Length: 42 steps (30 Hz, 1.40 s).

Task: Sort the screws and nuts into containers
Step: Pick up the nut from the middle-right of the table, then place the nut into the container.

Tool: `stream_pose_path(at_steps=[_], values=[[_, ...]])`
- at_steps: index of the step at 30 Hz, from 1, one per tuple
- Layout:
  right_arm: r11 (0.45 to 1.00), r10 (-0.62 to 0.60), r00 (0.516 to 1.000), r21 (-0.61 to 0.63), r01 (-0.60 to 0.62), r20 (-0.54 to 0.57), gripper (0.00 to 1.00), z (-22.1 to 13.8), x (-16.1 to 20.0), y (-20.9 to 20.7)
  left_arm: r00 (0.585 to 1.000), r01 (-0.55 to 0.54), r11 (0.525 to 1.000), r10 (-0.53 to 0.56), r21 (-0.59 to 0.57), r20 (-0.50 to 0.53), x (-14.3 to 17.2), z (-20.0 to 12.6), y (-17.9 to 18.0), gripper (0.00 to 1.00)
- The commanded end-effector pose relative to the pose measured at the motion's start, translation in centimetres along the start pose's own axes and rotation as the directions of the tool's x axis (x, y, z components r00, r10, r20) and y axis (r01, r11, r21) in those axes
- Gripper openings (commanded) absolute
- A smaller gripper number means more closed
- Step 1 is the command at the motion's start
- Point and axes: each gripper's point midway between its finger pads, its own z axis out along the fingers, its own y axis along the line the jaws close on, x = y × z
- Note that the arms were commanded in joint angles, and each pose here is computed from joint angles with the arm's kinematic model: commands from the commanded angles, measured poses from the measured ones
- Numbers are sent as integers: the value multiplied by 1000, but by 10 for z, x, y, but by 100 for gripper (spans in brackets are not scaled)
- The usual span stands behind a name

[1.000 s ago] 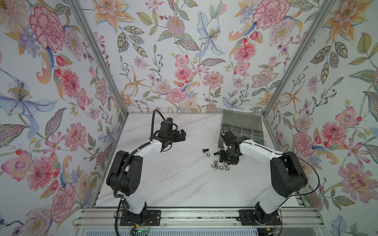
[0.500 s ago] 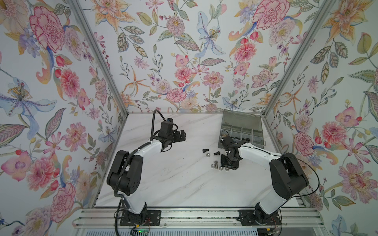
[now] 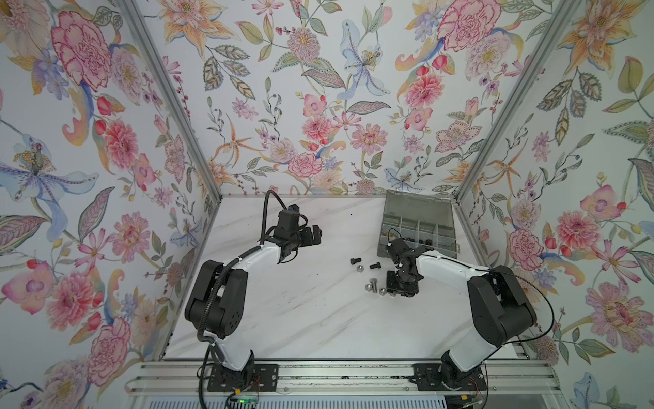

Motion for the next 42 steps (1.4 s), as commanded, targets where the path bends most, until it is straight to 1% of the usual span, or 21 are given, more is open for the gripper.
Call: stream_pose_path(at_steps=[1, 8, 12, 16, 19, 23, 26, 30, 34, 39, 42], values=[[1000, 2, 1000, 13, -2, -8, 46, 6, 3, -3, 1000, 1, 1000, 0, 17, -6, 2, 4, -5, 99], [1000, -11, 1000, 19, 11, -14, 37, 13, 3, 1, 1000, 3, 1000, -3, 14, -5, 3, 4, -4, 100], [1000, -10, 1000, 18, 10, -18, 26, 14, 4, 2, 1000, 3, 1000, -3, 16, -5, 2, 4, -5, 99], [1000, -11, 1000, 8, 11, 7, 14, 7, -1, 2, 1000, 1, 1000, -1, 16, -10, 4, 5, -4, 99], [1000, -9, 999, -28, 10, 32, 5, 0, -6, 5, 1000, 1, 1000, -1, 16, -11, 4, 5, -4, 99], [991, 8, 997, -132, 2, 76, 1, -19, -14, 10, 1000, 1, 1000, -1, 14, -9, 4, 5, -4, 99], [979, 47, 992, -204, -23, 115, 1, -38, -23, 5, 1000, -1, 1000, 1, 17, -7, 3, 5, -5, 99], [959, 130, 975, -274, -77, 181, 1, -65, -42, -17, 1000, -3, 1000, 3, 18, -5, 1, 4, -5, 99], [936, 247, 934, -312, -162, 256, 0, -92, -72, -55, 1000, 0, 1000, 0, 23, -3, 1, 5, -6, 99], [905, 372, 878, -330, -270, 302, 0, -110, -107, -108, 1000, -3, 1000, 3, 25, -3, -1, 4, -7, 99], [895, 422, 843, -302, -328, 333, 1, -115, -128, -142, 1000, -3, 1000, 3, 25, 3, -2, 4, -8, 99]])
